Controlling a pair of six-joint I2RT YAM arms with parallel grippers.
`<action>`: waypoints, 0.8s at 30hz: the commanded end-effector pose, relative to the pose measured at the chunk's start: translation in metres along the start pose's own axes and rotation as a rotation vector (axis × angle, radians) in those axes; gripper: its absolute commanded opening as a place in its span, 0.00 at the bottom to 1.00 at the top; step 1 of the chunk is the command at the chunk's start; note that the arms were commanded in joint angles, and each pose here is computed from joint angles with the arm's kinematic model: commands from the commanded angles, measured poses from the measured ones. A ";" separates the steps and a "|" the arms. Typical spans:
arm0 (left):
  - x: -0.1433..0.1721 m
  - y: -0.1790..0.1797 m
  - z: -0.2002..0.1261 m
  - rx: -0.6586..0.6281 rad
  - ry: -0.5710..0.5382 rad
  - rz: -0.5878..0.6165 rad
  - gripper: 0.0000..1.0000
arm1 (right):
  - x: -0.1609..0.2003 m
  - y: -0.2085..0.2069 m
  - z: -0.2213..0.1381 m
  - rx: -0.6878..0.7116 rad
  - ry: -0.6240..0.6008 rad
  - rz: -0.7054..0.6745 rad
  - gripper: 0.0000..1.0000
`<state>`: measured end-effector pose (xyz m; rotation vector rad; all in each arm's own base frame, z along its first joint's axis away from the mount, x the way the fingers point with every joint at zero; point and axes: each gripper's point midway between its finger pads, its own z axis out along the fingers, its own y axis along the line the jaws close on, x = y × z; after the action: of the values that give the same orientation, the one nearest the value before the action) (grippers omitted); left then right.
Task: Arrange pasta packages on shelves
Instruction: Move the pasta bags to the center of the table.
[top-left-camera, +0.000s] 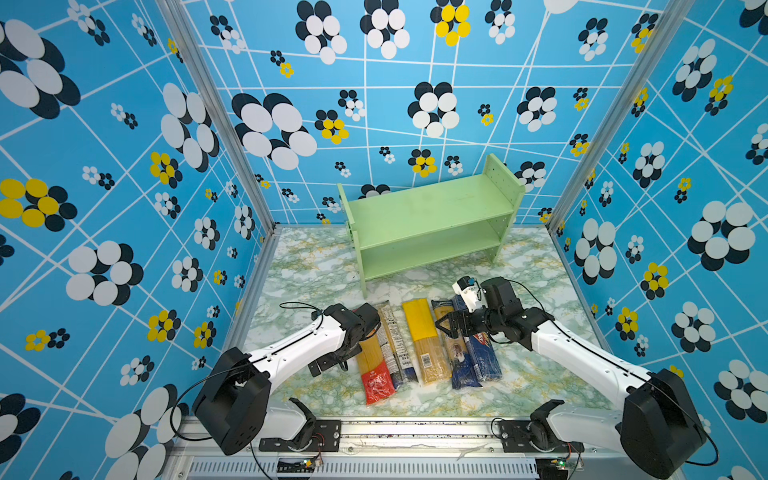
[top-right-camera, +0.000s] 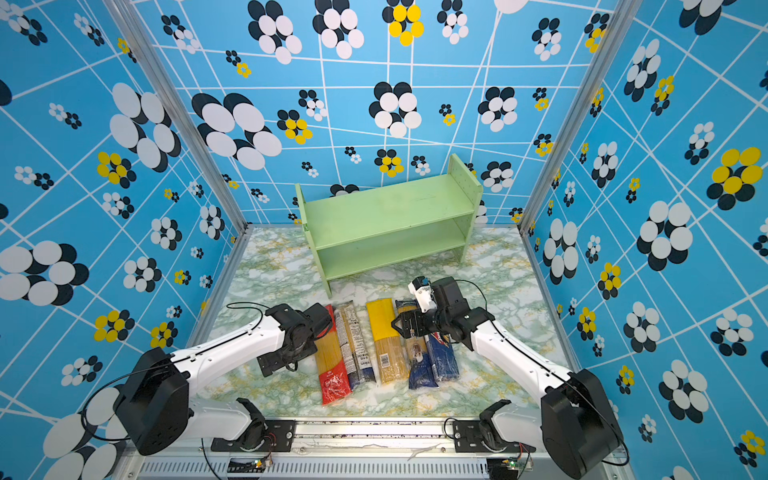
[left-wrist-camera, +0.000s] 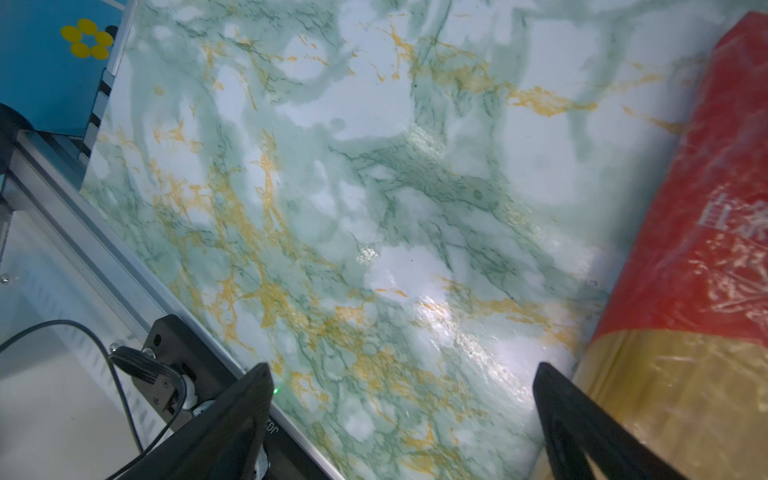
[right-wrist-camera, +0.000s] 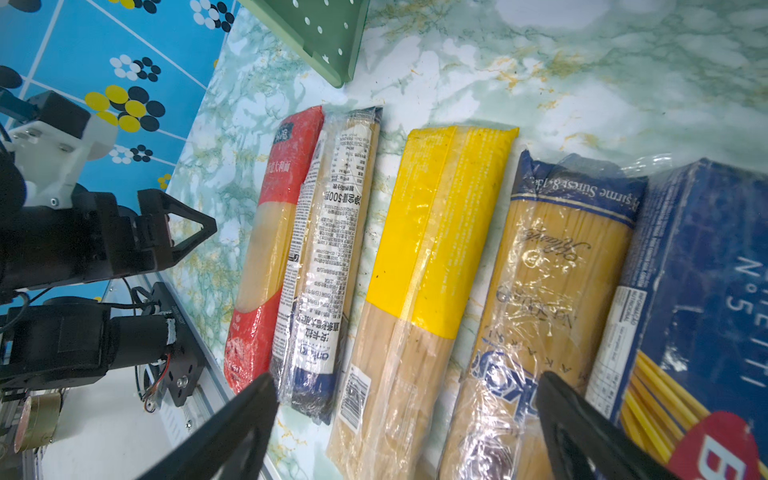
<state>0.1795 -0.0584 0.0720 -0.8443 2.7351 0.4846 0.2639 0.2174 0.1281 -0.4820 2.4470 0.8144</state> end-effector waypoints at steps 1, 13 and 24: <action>0.002 0.016 0.006 -0.077 -0.012 0.001 0.99 | -0.003 -0.003 -0.004 0.021 0.003 -0.003 0.99; 0.019 -0.021 0.033 -0.104 0.064 0.142 0.99 | -0.001 -0.023 -0.010 0.077 -0.002 0.090 0.99; 0.038 -0.099 0.025 -0.038 0.094 0.299 0.99 | -0.001 -0.045 -0.028 0.132 -0.005 0.197 0.99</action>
<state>0.1956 -0.0967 0.0330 -0.5339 2.9036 0.7824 0.2782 0.1730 0.1192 -0.2420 2.5344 0.7352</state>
